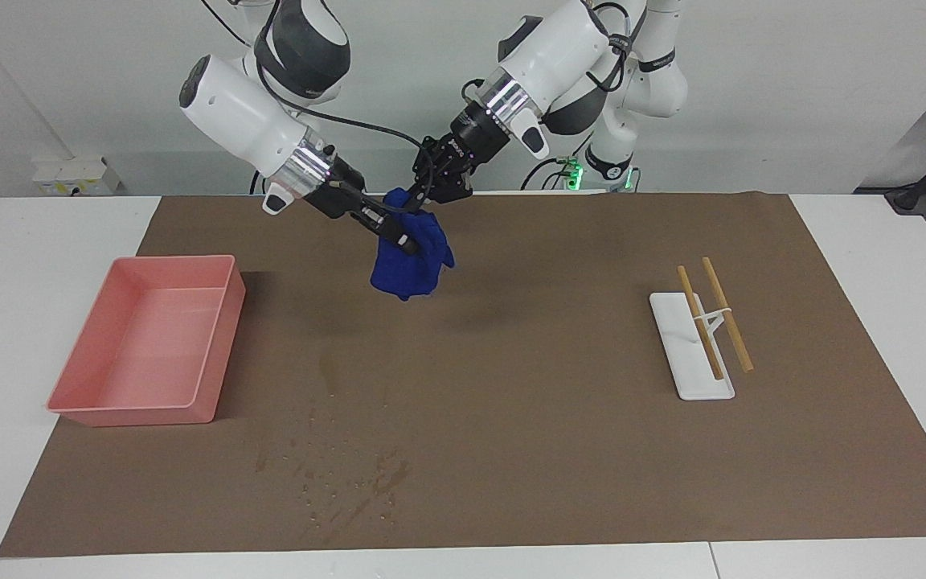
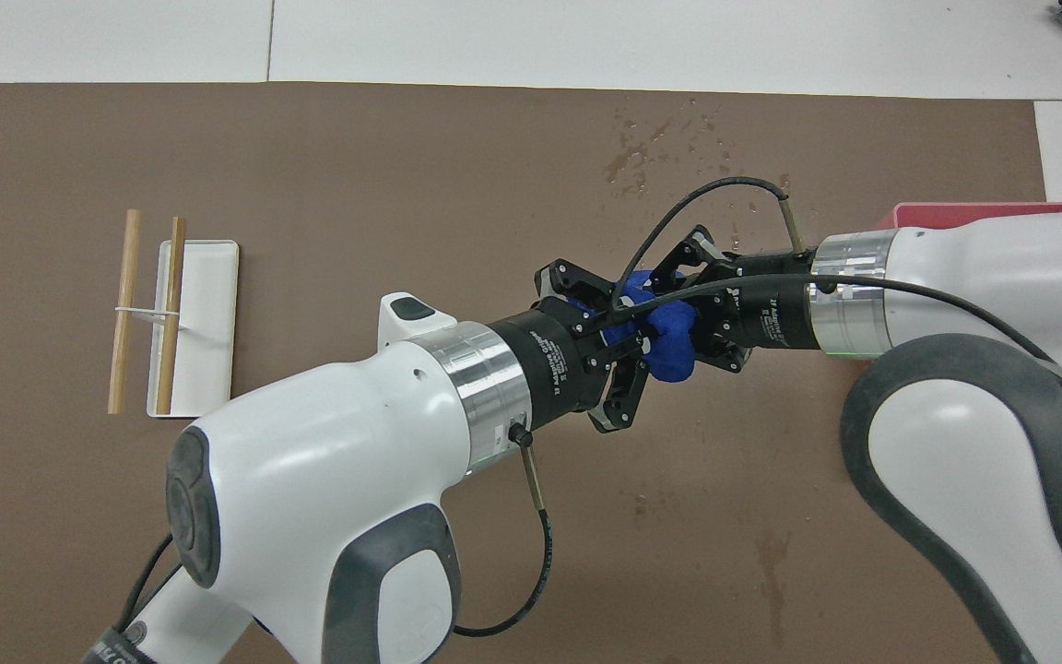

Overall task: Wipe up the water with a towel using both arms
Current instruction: 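Grasp the towel with the right gripper while the left gripper releases, then lower the towel onto the water spill while the left gripper withdraws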

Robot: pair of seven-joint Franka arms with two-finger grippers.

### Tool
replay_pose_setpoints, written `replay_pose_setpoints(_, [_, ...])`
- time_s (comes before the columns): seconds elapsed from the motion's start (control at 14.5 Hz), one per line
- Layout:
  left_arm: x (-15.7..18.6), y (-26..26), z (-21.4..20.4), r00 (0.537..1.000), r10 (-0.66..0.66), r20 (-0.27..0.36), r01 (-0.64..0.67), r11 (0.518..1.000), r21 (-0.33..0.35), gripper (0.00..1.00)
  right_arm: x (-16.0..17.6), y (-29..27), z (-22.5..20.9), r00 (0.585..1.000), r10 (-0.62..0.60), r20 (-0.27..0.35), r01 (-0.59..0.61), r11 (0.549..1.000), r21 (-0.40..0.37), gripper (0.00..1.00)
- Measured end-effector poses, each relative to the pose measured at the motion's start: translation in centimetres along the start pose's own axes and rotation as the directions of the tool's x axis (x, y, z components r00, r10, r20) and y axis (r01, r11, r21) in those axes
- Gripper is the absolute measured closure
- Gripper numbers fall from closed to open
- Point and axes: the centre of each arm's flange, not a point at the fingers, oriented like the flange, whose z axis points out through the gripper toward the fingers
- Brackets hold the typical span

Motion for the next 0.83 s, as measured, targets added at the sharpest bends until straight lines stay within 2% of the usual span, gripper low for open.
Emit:
replay_pose_setpoints(0.14, [0.2,0.9,-0.5,0.998,0.056,-0.024,-0.057,0.998,-0.024,0.62,-0.2,0.6,0.4,0.992,-0.123,0.011,0.124,0.99,-0.067,0.85])
replay_pose_setpoints(0.28, [0.8,2.4,-1.1,0.972,0.2,-0.122,-0.208,0.977,-0.056,0.39,-0.1,1.6,0.9,0.953,-0.301,0.016,0.299,0.934,-0.194,0.85])
replay_pose_setpoints(0.48, [3.9,8.0,-3.7,0.909,0.328,-0.257,-0.353,0.934,-0.06,0.05,0.5,2.9,0.9,0.836,-0.545,0.062,0.53,0.773,-0.35,0.85])
replay_pose_setpoints(0.55, [5.1,10.1,-5.0,0.877,0.387,-0.286,-0.417,0.908,-0.05,0.0,0.8,3.1,0.9,0.787,-0.611,0.082,0.589,0.707,-0.392,0.85])
replay_pose_setpoints(0.62, [6.1,11.9,-6.2,0.83,0.464,-0.31,-0.497,0.867,-0.031,0.0,1.2,3.5,0.8,0.737,-0.668,0.104,0.639,0.638,-0.431,0.85])
replay_pose_setpoints(0.69, [6.9,13.3,-7.2,0.762,0.555,-0.333,-0.589,0.808,-0.001,0.0,1.8,3.9,0.8,0.685,-0.716,0.133,0.68,0.565,-0.467,0.85])
replay_pose_setpoints(0.76, [7.8,14.4,-8.1,0.678,0.646,-0.351,-0.676,0.735,0.048,0.0,2.6,4.6,0.9,0.642,-0.75,0.162,0.711,0.501,-0.494,0.85])
replay_pose_setpoints(0.83, [8.8,15.4,-8.8,0.583,0.728,-0.361,-0.746,0.655,0.115,0.0,4.0,5.7,1.2,0.614,-0.767,0.184,0.727,0.459,-0.51,0.85])
